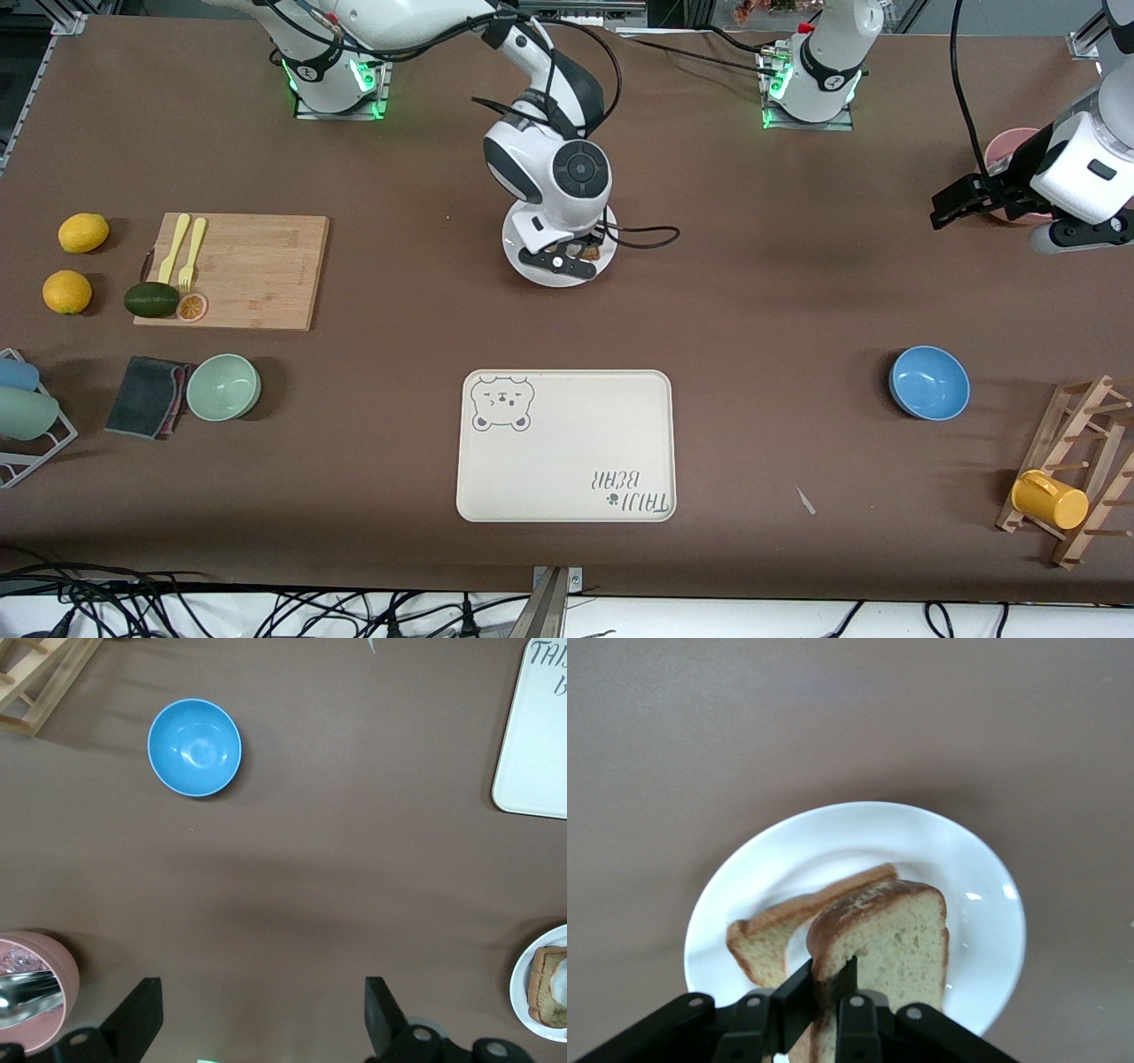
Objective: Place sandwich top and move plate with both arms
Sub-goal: 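Carry the bread slice with the right gripper onto the egg toast, then release the bread and return the right gripper to its rest pose, then reach the left gripper across the table to the white plate rim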
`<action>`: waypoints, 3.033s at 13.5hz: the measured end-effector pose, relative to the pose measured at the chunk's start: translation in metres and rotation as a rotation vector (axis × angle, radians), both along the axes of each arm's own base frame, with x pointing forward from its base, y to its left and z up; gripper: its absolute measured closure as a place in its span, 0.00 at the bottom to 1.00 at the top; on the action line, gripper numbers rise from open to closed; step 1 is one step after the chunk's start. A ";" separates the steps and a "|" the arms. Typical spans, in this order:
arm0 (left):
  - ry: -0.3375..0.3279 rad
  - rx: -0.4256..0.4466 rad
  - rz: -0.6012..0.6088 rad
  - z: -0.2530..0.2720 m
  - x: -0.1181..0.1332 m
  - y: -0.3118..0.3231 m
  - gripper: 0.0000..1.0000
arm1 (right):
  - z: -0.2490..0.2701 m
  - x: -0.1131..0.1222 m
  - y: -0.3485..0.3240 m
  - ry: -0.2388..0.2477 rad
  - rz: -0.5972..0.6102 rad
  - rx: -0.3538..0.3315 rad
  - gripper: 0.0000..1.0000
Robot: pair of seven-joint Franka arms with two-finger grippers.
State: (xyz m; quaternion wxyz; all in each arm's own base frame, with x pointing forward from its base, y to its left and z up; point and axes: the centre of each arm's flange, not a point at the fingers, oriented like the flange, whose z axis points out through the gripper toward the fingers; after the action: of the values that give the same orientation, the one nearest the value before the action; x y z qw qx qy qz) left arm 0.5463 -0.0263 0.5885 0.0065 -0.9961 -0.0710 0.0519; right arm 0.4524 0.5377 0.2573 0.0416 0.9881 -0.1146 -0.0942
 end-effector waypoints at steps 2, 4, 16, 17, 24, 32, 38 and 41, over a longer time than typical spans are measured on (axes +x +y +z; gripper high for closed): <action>0.003 0.000 -0.004 0.000 0.000 -0.003 0.00 | -0.006 0.001 0.001 0.001 -0.002 0.001 0.82; 0.004 0.000 -0.005 0.000 -0.001 -0.003 0.00 | -0.004 0.003 0.001 -0.003 -0.004 0.003 0.64; 0.009 -0.029 -0.003 -0.001 -0.001 -0.006 0.00 | 0.130 0.106 -0.115 -0.086 0.022 0.058 0.00; 0.011 -0.044 -0.001 -0.002 -0.001 -0.008 0.00 | 0.146 0.119 -0.138 -0.092 0.036 0.063 0.00; 0.048 -0.165 0.024 -0.018 0.007 -0.013 0.00 | 0.218 0.185 -0.340 -0.075 0.177 0.095 0.00; 0.116 -0.477 0.059 -0.068 0.034 0.011 0.00 | 0.309 0.133 -0.523 -0.149 0.239 0.115 0.00; 0.169 -0.843 0.004 -0.115 0.050 0.020 0.00 | 0.333 0.109 -0.574 -0.206 0.177 0.111 0.00; 0.203 -0.974 0.024 -0.154 0.061 0.027 0.00 | 0.326 0.112 -0.569 -0.194 0.185 0.113 0.00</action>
State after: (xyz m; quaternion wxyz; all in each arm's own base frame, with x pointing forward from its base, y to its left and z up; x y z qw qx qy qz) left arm 0.6075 0.0004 0.4341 -0.4533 -0.8725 -0.0488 0.1756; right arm 0.5645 -0.0314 0.5832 -0.0169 0.9996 -0.0209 -0.0006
